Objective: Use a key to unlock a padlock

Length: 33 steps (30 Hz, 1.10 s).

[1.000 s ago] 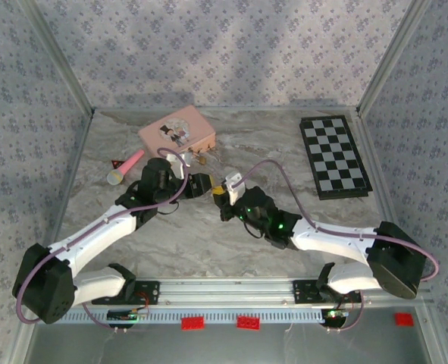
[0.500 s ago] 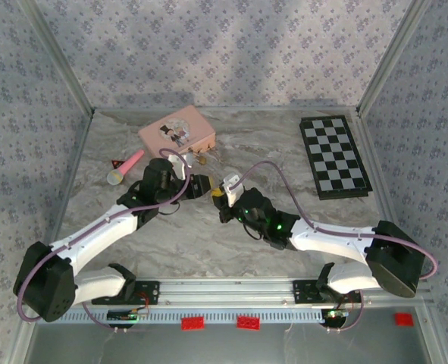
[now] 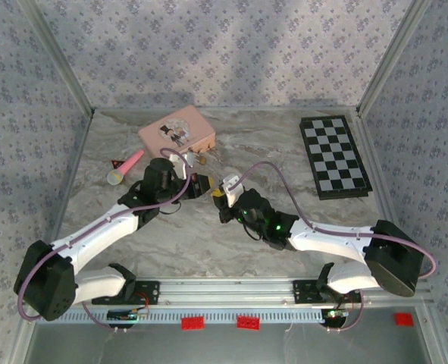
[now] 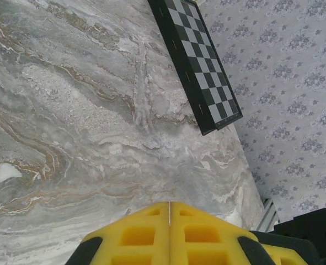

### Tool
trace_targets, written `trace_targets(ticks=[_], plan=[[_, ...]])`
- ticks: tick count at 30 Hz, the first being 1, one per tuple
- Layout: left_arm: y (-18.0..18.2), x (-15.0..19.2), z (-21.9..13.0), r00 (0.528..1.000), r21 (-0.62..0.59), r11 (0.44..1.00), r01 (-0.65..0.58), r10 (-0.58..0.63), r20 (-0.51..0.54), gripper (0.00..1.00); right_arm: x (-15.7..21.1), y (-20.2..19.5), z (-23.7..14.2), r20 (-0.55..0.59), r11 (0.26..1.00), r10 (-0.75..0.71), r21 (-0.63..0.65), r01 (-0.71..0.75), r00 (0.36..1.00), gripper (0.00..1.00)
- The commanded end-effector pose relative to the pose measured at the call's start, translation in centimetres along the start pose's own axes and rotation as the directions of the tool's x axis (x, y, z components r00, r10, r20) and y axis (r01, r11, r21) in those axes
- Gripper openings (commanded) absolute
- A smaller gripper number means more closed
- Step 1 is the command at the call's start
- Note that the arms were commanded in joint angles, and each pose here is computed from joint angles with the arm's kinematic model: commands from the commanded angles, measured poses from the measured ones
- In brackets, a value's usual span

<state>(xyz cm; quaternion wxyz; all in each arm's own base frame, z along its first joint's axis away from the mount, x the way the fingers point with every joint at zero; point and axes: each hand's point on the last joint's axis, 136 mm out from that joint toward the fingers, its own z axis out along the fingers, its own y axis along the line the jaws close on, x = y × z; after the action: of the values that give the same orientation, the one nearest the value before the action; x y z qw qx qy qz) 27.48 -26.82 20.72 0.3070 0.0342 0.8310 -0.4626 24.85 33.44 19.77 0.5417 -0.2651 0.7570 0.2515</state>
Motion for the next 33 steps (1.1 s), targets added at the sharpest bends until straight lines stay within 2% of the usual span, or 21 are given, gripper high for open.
trace_targets(ticks=[1,3,6,9,12,14,18,22,24,26,29,33], plan=[[-0.9,-1.0,-0.1,0.999,0.029,1.0,0.002,-0.003,0.04,0.0,-1.7,-0.5,0.1,0.03,0.999,0.025,0.037,-0.026,0.999,0.0],[-0.8,-1.2,-0.3,0.998,0.023,1.0,0.006,-0.007,0.059,0.0,-1.8,-1.0,0.0,0.032,0.997,0.063,0.043,-0.064,0.998,0.02],[-0.2,-1.6,-0.7,0.995,-0.007,1.0,0.017,-0.016,0.096,0.0,-2.0,-1.8,-0.1,0.035,0.99,0.137,0.02,-0.138,0.99,0.1],[0.4,-2.3,-1.4,0.988,-0.036,0.999,0.039,-0.033,0.152,0.0,-2.0,-2.8,-0.2,0.034,0.971,0.239,0.008,-0.24,0.97,0.29],[1.2,-3.1,-2.2,0.972,-0.063,0.994,0.086,-0.07,0.223,0.0,-1.8,-3.7,-0.1,0.035,0.917,0.4,-0.03,-0.399,0.916,0.51],[1.8,-3.6,-2.4,0.96,-0.073,0.988,0.134,-0.111,0.258,0.0,-1.9,-3.9,0.0,0.038,0.873,0.484,-0.086,-0.48,0.874,0.54],[2.2,-4.1,-2.3,0.922,-0.018,0.97,0.241,-0.223,0.318,0.0,-2.1,-4.7,0.2,0.059,0.759,0.647,-0.146,-0.634,0.761,0.62],[1.8,-4.7,-2.1,0.882,0.077,0.946,0.315,-0.322,0.344,0.0,-3.6,-4.3,0.1,0.124,0.672,0.733,-0.285,-0.684,0.669,0.63],[1.1,-4.9,-2.1,0.88,0.096,0.944,0.316,-0.33,0.341,0.0,-4.3,-3.4,0.6,0.076,0.64,0.751,-0.329,-0.694,0.656,0.64],[0.2,-5.1,-2.3,0.884,0.115,0.947,0.301,-0.322,0.34,0.0,-4.1,-3.3,1.1,0.046,0.609,0.776,-0.315,-0.728,0.629,0.65],[-0.7,-5.3,-2.6,0.883,0.149,0.947,0.286,-0.321,0.344,0.0,-5.6,-2.4,1.0,0.042,0.559,0.799,-0.416,-0.717,0.599,0.66],[-1.9,-5.5,-2.9,0.891,0.187,0.948,0.257,-0.307,0.334,0.0,-6.0,-2.0,1.4,0.015,0.541,0.806,-0.427,-0.725,0.592,0.72]])
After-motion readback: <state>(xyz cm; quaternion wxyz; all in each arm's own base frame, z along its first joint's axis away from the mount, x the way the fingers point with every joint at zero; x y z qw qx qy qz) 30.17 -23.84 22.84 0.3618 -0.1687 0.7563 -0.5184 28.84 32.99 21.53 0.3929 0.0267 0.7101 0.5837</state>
